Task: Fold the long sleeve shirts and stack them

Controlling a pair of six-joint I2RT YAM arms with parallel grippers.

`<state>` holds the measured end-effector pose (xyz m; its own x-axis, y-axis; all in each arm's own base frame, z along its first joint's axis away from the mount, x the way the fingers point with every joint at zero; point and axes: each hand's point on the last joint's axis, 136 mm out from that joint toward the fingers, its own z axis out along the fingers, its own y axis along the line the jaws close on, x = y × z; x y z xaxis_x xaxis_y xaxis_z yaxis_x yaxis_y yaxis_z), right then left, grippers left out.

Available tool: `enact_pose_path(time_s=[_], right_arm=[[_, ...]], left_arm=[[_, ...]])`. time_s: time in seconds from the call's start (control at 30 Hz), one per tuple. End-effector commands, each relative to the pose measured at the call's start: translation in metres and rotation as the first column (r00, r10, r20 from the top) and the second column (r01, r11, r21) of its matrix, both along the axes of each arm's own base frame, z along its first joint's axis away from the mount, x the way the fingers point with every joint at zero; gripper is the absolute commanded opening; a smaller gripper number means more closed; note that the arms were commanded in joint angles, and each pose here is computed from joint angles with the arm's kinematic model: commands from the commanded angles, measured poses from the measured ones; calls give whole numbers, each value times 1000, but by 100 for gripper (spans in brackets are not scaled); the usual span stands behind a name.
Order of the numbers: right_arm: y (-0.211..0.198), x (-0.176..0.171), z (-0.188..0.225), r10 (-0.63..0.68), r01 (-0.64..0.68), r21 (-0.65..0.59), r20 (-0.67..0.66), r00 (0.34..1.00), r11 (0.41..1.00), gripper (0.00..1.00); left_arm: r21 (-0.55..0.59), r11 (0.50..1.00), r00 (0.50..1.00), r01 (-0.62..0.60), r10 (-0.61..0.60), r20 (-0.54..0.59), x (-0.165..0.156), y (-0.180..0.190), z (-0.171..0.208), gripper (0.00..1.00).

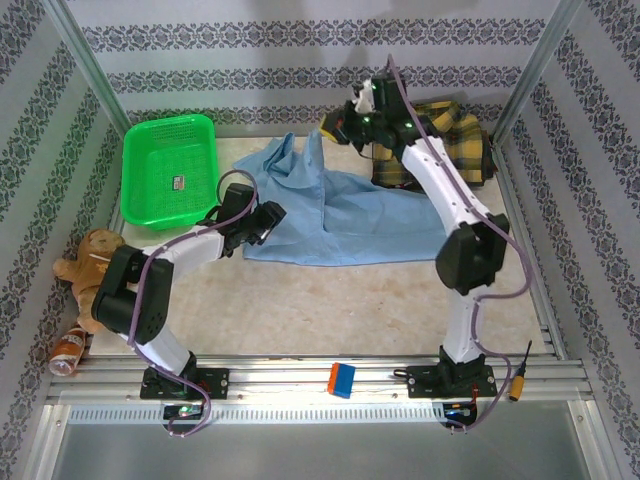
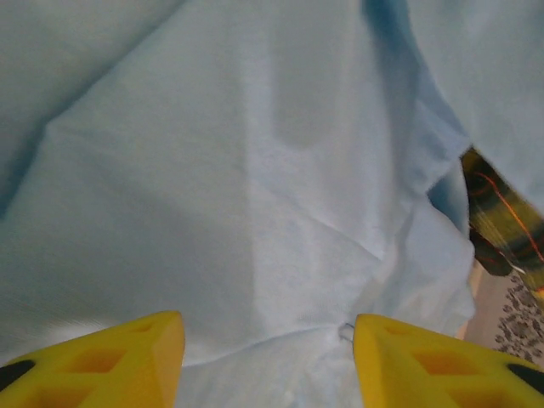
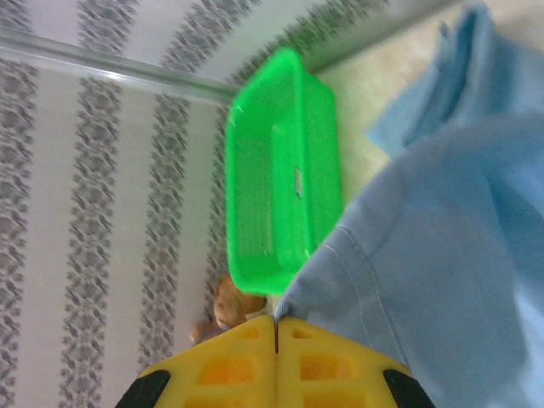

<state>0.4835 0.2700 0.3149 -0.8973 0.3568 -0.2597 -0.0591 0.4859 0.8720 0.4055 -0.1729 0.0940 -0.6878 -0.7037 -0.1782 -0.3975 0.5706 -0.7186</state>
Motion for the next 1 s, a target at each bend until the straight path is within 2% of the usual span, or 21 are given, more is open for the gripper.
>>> enact_pose_path(time_s=[0.0,0.13,0.27,0.4,0.6,0.8,0.97], right_arm=[[-37,-40,-17,41,-42,-32,-49,998,999,0],[-78,-81,-68,48,-64,-81,-190,981,995,0],[-127,-116,-116,13,-98,-262,-308,951,960,0],[-157,-136,-143,-8,-132,-345,-376,927,929,0],[-187,-149,-166,-56,-140,-428,-415,908,893,0],[-234,-152,-187,-160,-125,-558,-434,886,820,0],[-255,-153,-193,-198,-130,-624,-428,882,770,0]], left_arm=[[28,997,997,-78,79,-19,5,12,-19,51],[96,988,988,-123,131,-77,2,28,-47,47],[113,983,983,-144,156,-102,0,33,-60,43],[122,980,980,-159,172,-103,-2,37,-65,43],[114,980,981,-160,171,-96,1,36,-66,43],[87,981,983,-171,176,-51,-5,38,-48,42],[30,992,992,-125,125,25,-5,25,-5,44]])
